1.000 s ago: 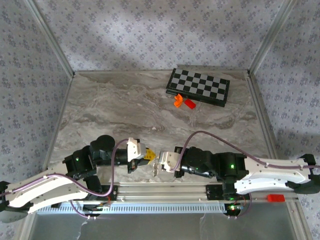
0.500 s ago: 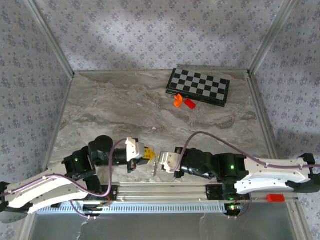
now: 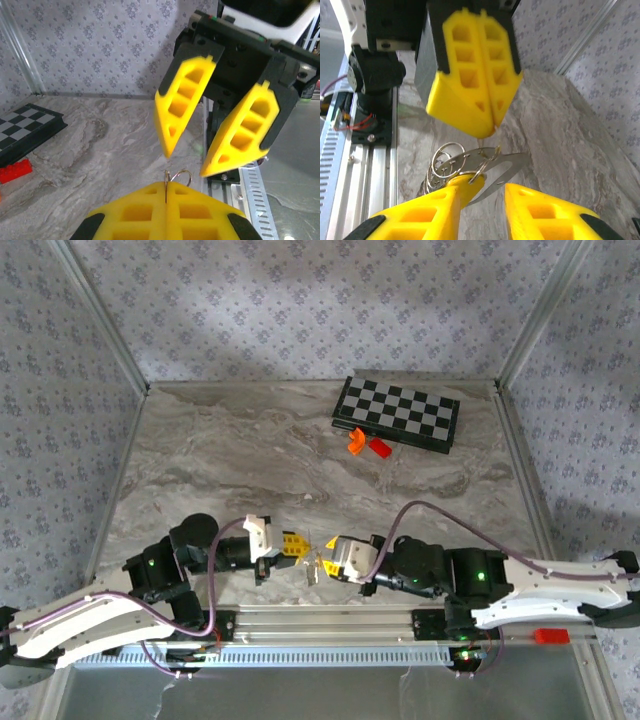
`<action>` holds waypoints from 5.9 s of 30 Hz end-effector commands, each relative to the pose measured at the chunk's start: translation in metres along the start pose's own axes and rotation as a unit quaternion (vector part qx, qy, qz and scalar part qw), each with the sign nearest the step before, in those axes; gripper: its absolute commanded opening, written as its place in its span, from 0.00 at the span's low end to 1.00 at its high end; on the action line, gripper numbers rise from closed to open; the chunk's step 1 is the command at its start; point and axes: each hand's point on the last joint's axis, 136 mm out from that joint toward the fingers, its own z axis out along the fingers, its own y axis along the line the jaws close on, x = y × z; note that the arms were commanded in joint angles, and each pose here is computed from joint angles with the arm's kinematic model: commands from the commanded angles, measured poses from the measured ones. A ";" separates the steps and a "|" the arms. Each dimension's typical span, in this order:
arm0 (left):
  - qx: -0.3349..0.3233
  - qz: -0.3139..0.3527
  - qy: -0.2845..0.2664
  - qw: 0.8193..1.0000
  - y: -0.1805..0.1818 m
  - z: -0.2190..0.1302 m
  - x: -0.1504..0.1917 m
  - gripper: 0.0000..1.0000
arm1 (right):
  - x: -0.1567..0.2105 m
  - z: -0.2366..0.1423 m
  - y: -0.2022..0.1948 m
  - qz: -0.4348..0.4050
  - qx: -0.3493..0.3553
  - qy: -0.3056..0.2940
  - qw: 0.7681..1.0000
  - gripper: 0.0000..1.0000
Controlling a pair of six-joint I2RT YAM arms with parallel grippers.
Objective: Put the keys on the keyring
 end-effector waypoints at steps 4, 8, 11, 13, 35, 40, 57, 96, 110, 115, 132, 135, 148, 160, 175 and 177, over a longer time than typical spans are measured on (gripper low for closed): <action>0.028 0.016 -0.085 0.996 -0.012 -0.010 -0.040 0.00 | -0.031 -0.028 -0.013 0.051 0.009 -0.099 0.994 0.28; 0.041 0.016 -0.098 0.994 -0.017 -0.015 -0.046 0.00 | -0.034 -0.029 -0.011 0.049 -0.001 -0.113 0.992 0.29; 0.046 0.015 -0.105 0.993 -0.019 -0.017 -0.050 0.00 | -0.035 -0.022 -0.007 0.050 -0.012 -0.107 0.993 0.31; 0.048 0.015 -0.106 0.993 -0.020 -0.017 -0.051 0.00 | -0.037 -0.017 -0.006 0.053 -0.019 -0.103 0.993 0.33; 0.051 0.013 -0.093 0.994 -0.021 -0.014 -0.042 0.00 | -0.048 0.000 -0.003 0.070 -0.043 -0.120 0.989 0.27; 0.052 0.012 -0.088 0.995 -0.020 -0.012 -0.039 0.00 | -0.047 0.000 -0.001 0.075 -0.054 -0.122 0.988 0.27; 0.052 0.013 -0.088 0.995 -0.021 -0.013 -0.039 0.00 | -0.040 0.007 -0.002 0.081 -0.058 -0.106 0.989 0.19; 0.012 0.010 0.080 0.997 -0.003 -0.004 -0.002 0.22 | -0.005 0.011 0.004 0.030 -0.150 0.186 0.970 0.00; 0.025 0.010 0.082 0.996 -0.005 0.006 -0.001 0.19 | -0.012 0.016 0.002 0.042 -0.154 0.161 0.974 0.00; 0.026 0.011 0.076 0.997 -0.005 0.007 -0.003 0.06 | -0.012 0.018 0.002 0.043 -0.152 0.158 0.975 0.00; 0.018 0.005 -0.057 0.998 -0.007 -0.004 -0.035 0.00 | -0.039 0.014 -0.021 0.078 -0.084 0.057 0.992 0.28; 0.038 0.011 -0.077 0.996 -0.014 -0.007 -0.040 0.00 | -0.043 0.010 -0.024 0.085 -0.070 0.015 0.994 0.32; 0.063 0.034 -0.141 0.987 -0.025 -0.019 -0.062 0.00 | -0.063 -0.002 -0.013 0.118 -0.112 -0.070 0.984 0.35; 0.056 0.037 -0.155 0.986 -0.023 -0.017 -0.067 0.00 | -0.055 0.003 -0.009 0.124 -0.121 -0.058 0.983 0.13; 0.016 0.039 0.011 0.999 -0.005 -0.003 -0.022 0.20 | -0.030 -0.002 -0.010 0.090 -0.129 0.092 0.983 0.00; 0.020 0.038 0.025 0.999 -0.005 0.000 -0.020 0.20 | -0.027 -0.001 -0.005 0.079 -0.143 0.115 0.980 0.00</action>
